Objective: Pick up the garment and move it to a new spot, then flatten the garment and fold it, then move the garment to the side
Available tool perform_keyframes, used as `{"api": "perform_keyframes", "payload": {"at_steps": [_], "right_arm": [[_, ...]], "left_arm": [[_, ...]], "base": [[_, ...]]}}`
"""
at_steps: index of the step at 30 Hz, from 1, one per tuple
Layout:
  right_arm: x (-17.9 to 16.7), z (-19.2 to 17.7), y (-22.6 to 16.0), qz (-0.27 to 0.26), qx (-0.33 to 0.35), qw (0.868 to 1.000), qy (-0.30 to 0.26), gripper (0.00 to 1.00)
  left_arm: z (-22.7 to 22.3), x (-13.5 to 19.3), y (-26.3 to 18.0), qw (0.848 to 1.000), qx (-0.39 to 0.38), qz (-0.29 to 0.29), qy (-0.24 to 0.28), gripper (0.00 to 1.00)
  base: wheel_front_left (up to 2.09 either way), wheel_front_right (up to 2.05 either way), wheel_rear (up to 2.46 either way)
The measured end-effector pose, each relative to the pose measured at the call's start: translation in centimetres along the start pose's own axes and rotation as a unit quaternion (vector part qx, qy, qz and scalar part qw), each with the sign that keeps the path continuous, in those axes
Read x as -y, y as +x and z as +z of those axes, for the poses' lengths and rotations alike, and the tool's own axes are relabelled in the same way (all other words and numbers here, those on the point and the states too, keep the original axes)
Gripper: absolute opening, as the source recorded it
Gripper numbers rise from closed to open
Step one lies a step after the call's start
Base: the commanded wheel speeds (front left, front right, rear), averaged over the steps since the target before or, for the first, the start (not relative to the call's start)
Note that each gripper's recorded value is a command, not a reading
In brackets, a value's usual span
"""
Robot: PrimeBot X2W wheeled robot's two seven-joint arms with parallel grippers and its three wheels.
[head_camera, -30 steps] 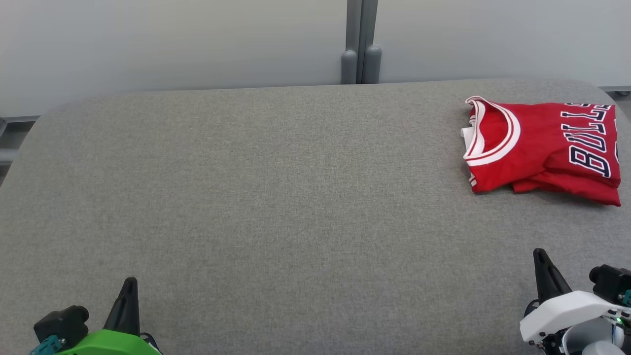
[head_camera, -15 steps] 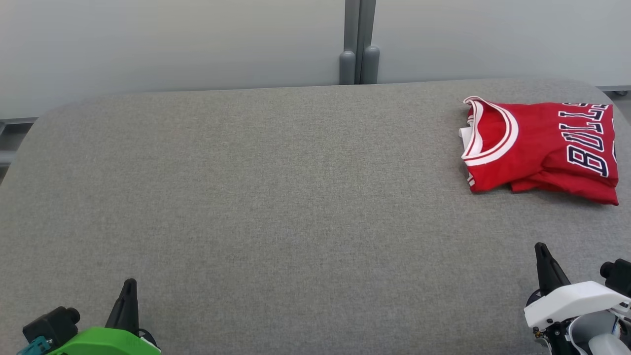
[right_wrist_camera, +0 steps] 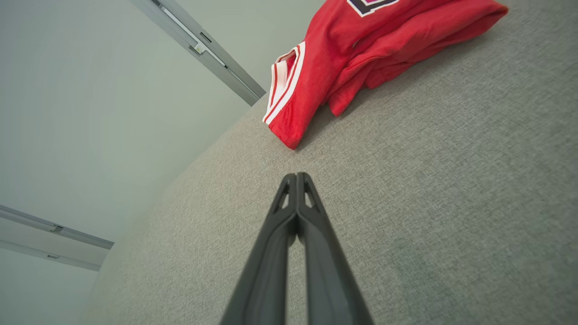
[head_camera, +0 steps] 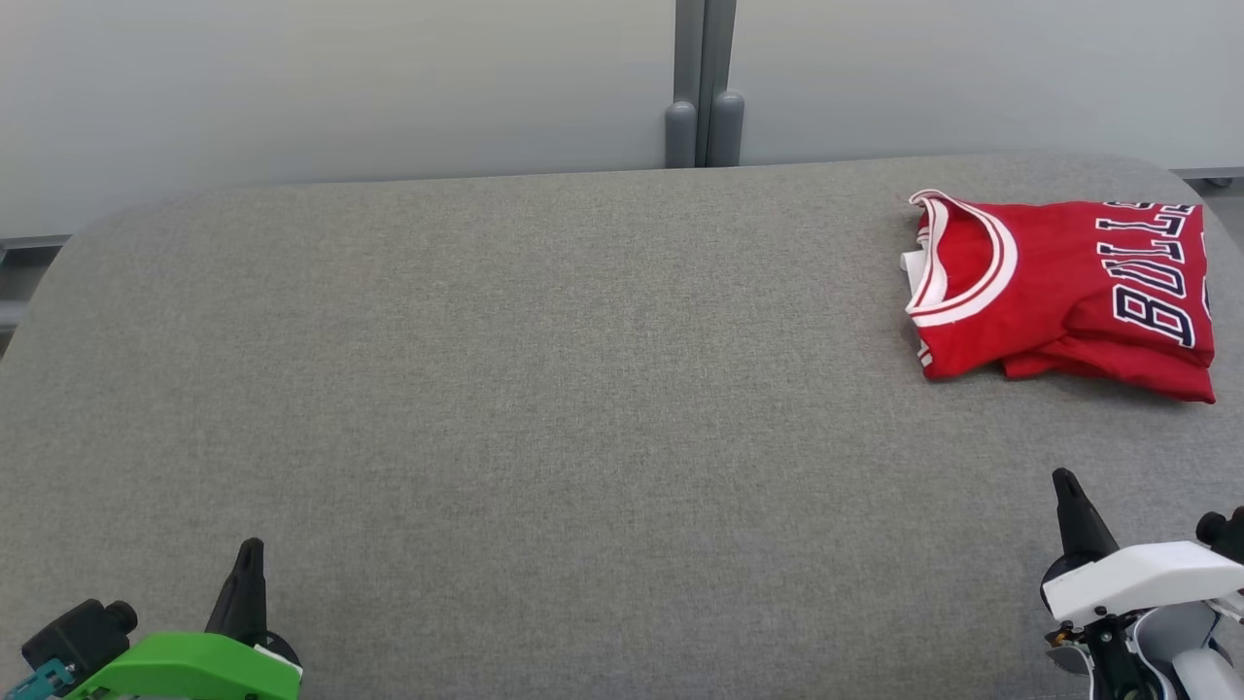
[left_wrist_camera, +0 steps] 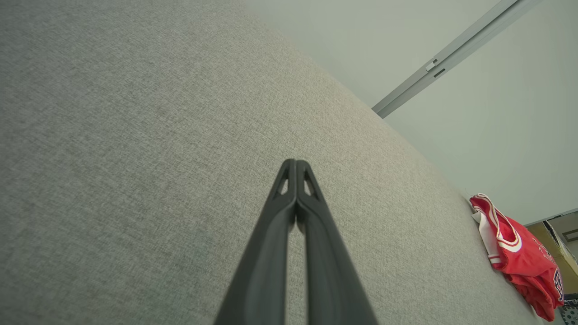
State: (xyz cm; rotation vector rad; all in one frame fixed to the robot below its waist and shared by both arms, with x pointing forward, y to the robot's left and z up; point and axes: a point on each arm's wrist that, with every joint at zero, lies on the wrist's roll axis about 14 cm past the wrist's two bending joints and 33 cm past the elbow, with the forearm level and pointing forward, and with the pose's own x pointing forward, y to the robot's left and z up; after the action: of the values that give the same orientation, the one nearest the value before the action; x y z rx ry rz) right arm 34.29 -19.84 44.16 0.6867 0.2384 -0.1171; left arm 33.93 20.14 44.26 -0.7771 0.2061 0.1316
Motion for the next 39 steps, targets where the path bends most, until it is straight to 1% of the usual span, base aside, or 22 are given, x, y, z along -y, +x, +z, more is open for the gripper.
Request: {"api": "perform_keyframes", "payload": {"at_steps": [10,20,27,32,39], "right_arm": [[-0.3,0.3,0.4,0.002,-0.001,0.997,0.071,0.00],[-0.6,0.9,0.7,0.009,0.002,0.990,0.139,0.00],[-0.6,1.0,0.8,0.010,0.002,0.982,0.186,0.00],[-1.0,1.5,1.0,0.020,0.007,0.976,0.219,0.00],[-1.2,1.6,1.1,0.025,0.008,0.963,0.269,0.00]], "left_arm": [[0.3,0.7,0.5,0.998,0.001,-0.008,-0.063,0.00],[0.3,1.0,0.8,0.993,-0.006,-0.012,-0.120,0.00],[0.7,1.5,1.1,0.987,-0.006,-0.020,-0.161,0.00],[0.5,1.9,1.1,0.981,-0.008,-0.026,-0.194,0.00],[0.9,2.0,1.3,0.972,-0.007,-0.032,-0.233,0.00]], "base": [[0.00,0.00,0.00],[0.00,0.00,0.00],[0.00,0.00,0.00],[0.00,0.00,0.00],[0.00,0.00,0.00]]}}
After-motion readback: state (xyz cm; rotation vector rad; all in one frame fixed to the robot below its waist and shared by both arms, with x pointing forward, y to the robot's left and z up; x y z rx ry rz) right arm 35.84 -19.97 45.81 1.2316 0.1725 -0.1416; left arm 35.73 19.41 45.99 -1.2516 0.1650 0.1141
